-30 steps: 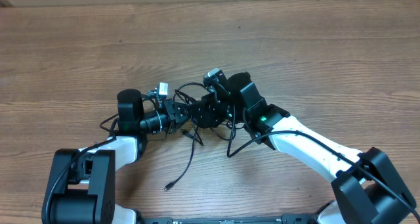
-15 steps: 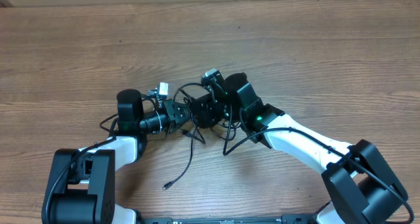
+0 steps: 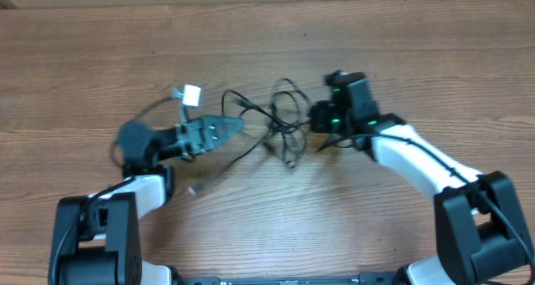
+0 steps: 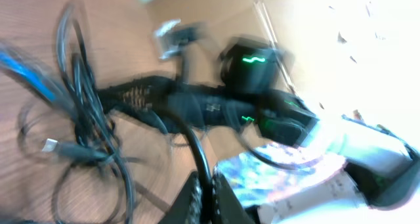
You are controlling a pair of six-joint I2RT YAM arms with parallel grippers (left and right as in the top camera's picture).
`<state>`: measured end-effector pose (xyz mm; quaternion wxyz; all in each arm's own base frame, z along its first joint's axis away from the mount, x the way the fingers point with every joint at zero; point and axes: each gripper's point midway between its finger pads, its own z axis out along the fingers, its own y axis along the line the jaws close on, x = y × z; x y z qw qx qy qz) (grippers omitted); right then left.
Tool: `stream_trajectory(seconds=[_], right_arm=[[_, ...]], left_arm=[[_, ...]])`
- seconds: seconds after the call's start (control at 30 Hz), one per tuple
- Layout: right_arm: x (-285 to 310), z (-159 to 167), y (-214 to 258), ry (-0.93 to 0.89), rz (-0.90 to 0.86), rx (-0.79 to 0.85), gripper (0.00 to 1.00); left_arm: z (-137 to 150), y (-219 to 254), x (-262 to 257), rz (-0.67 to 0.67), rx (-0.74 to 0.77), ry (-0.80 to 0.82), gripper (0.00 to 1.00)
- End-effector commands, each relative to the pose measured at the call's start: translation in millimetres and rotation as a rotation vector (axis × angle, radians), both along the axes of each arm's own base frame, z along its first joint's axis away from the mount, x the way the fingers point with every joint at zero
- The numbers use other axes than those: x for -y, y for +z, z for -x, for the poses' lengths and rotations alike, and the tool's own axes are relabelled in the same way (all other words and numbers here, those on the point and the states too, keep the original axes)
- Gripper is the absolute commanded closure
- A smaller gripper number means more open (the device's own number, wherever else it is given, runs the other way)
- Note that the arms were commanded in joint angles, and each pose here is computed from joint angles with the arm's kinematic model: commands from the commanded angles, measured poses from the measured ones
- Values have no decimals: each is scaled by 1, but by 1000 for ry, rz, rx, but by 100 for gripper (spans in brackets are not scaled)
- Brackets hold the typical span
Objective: Untangle cables
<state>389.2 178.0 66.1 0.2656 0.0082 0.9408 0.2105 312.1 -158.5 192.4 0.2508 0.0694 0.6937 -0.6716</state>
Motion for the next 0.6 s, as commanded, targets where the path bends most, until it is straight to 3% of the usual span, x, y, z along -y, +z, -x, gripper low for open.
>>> stream_trajectory(seconds=[0.0,0.23,0.3,0.43,0.53,0.57], right_arm=[[112,-8,-21,-295,130,-94,96],[218,9,-21,-561,126,-183,96],[226,13,-13,-564,95,-179,96],[188,9,29,-366,-112,-85,96],[105,22,111,49,-364,123,96],[94,27,123,102,-385,152,96]], left_arm=[[9,60,-40,54,20,59,96],[10,85,-99,35,64,242,96],[11,84,-103,26,61,249,96],[11,83,-104,22,59,248,96],[11,83,-104,22,60,246,96],[11,83,-104,22,60,246,96]])
